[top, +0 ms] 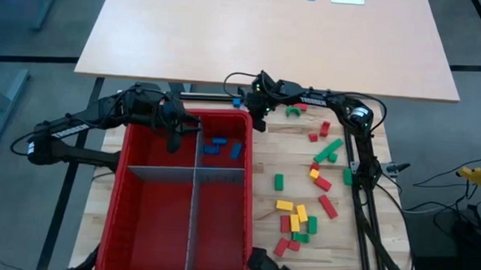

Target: Sort blocks

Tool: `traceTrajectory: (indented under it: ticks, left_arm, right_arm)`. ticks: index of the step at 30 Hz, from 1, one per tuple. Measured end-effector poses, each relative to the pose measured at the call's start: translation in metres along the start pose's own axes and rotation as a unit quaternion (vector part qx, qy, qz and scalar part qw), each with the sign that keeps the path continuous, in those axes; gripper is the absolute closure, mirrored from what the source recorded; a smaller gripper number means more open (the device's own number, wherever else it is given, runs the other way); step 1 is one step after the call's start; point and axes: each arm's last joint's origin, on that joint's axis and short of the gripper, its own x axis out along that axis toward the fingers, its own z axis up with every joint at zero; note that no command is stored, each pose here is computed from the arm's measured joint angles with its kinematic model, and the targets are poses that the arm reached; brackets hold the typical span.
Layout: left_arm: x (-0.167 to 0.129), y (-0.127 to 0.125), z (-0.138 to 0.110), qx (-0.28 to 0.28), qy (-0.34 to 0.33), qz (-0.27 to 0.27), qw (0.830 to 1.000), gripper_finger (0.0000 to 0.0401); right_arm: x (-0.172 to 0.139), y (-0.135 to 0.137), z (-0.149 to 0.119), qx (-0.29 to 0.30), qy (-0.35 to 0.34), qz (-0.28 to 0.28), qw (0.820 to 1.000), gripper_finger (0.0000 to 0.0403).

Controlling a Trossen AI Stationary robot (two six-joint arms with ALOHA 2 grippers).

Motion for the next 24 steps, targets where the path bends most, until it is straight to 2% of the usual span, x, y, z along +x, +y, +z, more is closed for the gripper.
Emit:
traceTrajectory:
  ticks: [8,14,18,24]
  left_arm:
    - [0.000,0.000,0.000,-0.003,-0.001,0.000,1.000,0.0287]
    - [0.000,0.000,0.000,-0.004,-0.001,0.000,1.000,0.0287]
    - [0.000,0.000,0.000,-0.004,-0.001,0.001,1.000,0.0287]
    - [0.000,0.000,0.000,-0.004,-0.001,0.001,1.000,0.0287]
  right_arm:
    - [0.006,-0.013,-0.011,0.011,0.003,-0.005,1.000,0.0403]
    - [0.004,-0.017,-0.013,0.019,-0.012,0.016,1.000,0.0403]
    - [-0.001,-0.022,-0.014,0.051,-0.044,0.056,0.996,0.0403]
    - [-0.009,-0.035,-0.022,0.109,-0.060,0.077,0.989,0.0403]
